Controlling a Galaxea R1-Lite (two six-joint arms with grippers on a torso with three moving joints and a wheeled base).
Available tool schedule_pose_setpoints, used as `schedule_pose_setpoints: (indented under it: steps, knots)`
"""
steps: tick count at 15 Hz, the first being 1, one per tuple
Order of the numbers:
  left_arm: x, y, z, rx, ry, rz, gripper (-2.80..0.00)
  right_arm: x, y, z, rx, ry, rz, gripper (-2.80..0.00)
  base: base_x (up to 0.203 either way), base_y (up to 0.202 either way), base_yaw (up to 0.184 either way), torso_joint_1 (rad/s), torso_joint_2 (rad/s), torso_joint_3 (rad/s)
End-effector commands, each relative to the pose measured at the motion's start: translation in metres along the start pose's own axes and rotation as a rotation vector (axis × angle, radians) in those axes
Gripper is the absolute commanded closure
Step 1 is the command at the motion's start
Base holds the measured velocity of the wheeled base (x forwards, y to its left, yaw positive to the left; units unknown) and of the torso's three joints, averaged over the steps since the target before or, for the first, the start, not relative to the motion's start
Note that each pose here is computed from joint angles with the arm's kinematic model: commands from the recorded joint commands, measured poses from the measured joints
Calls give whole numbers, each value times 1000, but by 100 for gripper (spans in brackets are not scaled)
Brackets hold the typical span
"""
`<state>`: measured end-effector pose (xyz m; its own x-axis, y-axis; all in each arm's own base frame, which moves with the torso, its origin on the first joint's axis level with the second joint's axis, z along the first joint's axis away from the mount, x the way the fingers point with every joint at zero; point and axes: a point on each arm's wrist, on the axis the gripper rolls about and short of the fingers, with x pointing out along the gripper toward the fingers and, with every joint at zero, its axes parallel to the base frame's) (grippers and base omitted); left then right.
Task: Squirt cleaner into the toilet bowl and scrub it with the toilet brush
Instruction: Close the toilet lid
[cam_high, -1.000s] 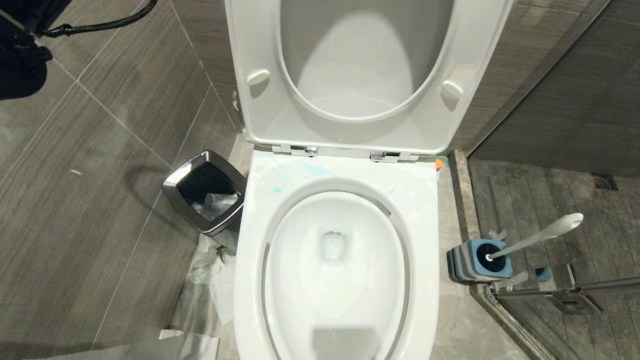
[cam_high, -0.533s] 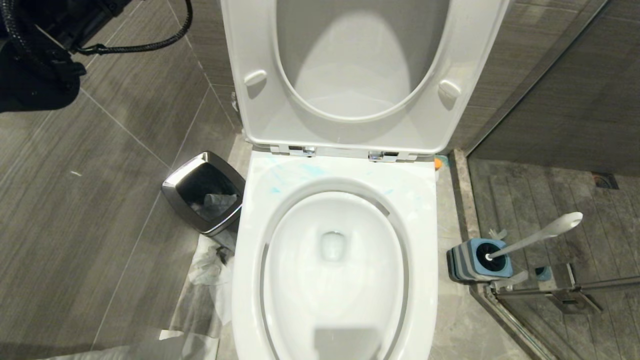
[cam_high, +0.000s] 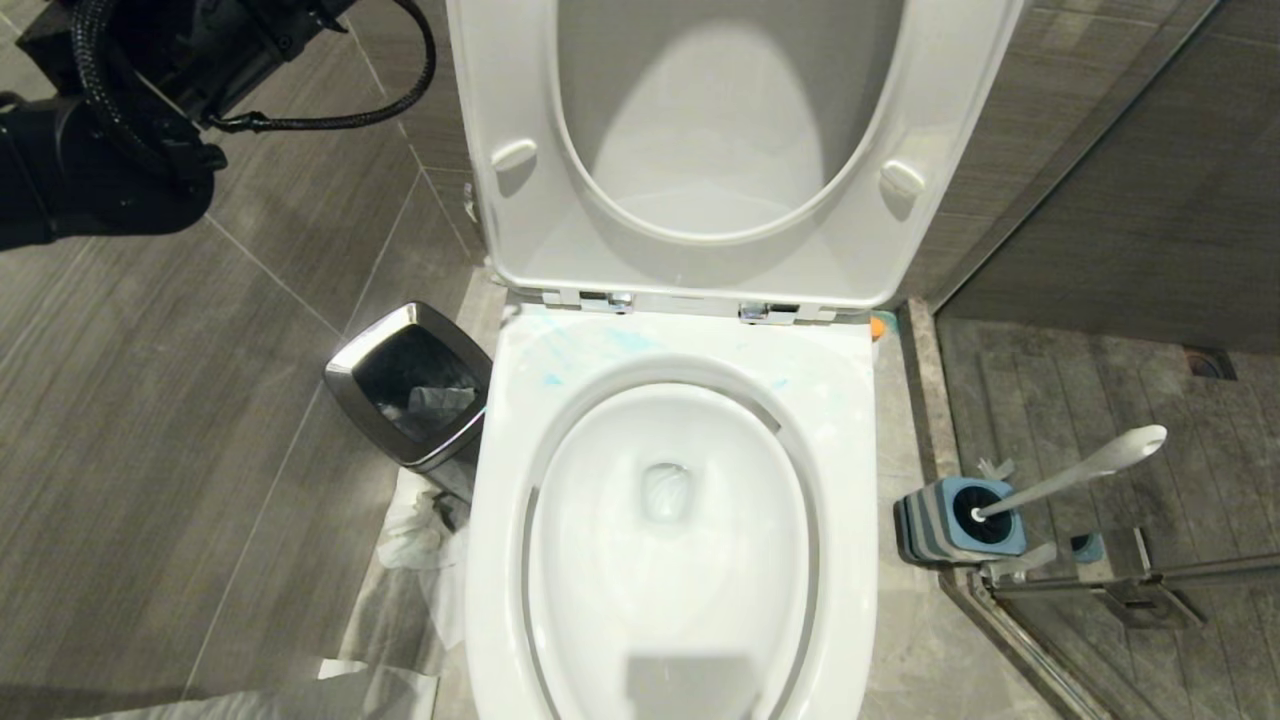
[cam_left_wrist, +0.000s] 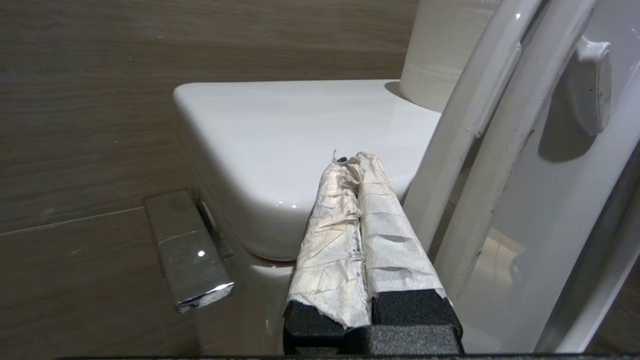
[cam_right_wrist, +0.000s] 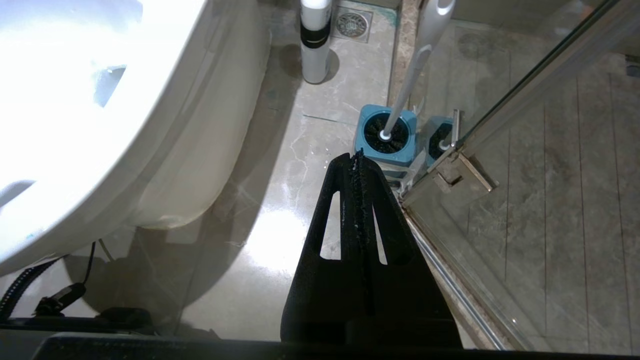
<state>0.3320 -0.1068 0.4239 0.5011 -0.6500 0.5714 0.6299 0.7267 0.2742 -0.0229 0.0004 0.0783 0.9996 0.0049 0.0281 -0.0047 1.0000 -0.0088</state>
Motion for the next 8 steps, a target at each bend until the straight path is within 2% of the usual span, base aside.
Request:
schedule_pose_setpoints:
  steps: [1, 4, 8]
  knots:
    - [3, -5, -4, -10, 0, -16, 0, 1, 0, -3, -1, 11, 1, 0, 0, 0, 0, 0, 0, 0]
    - [8, -15, -6, -28, -6, -40, 0, 1, 0, -3, -1, 11, 1, 0, 0, 0, 0, 0, 0, 0]
    - [4, -44, 3, -88, 12, -112, 0, 1, 0, -3, -1, 11, 1, 0, 0, 0, 0, 0, 0, 0]
